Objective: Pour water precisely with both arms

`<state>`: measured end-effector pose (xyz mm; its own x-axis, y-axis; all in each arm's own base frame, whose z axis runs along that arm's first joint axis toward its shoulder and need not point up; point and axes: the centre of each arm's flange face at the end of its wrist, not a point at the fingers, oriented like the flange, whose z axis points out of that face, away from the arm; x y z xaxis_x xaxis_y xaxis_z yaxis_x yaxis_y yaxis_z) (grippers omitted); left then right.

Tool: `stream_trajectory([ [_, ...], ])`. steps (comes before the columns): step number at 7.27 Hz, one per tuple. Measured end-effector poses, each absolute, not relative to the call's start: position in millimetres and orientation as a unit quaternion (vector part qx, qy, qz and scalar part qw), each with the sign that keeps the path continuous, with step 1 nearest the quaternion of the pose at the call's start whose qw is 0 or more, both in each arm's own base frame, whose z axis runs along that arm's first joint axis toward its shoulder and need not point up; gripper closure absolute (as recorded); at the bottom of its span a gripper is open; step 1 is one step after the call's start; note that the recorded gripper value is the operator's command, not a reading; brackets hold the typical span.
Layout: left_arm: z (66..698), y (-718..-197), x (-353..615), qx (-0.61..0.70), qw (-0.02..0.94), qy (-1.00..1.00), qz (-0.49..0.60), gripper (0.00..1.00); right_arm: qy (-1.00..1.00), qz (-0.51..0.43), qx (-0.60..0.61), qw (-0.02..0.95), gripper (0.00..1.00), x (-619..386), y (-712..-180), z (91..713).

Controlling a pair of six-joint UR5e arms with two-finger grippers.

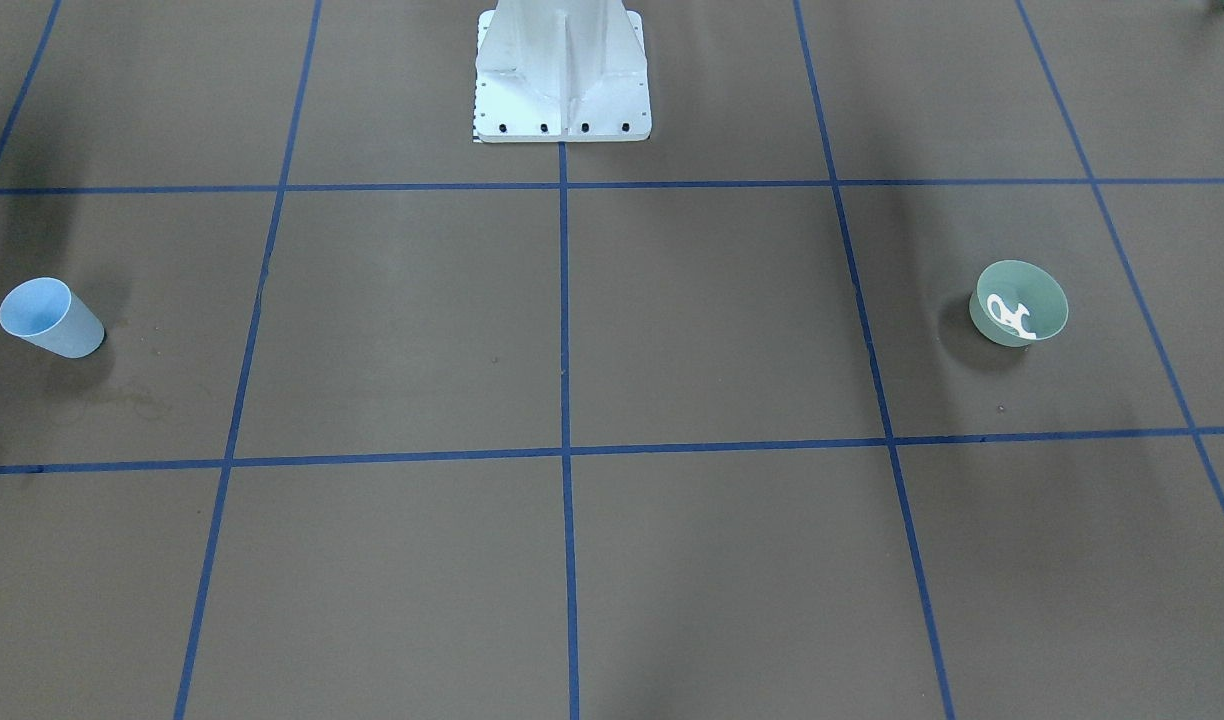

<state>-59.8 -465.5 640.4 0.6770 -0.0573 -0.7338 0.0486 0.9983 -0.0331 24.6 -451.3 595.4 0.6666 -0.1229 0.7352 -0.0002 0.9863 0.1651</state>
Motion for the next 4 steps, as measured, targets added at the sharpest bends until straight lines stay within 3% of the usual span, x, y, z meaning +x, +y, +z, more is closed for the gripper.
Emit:
stream_trajectory([
  [4,638.2,-466.6,-59.0,-0.016,0.927,0.375,-0.014,0.0,-0.408,-0.033,0.073,0.909,0.0,24.6,-448.7,598.2],
])
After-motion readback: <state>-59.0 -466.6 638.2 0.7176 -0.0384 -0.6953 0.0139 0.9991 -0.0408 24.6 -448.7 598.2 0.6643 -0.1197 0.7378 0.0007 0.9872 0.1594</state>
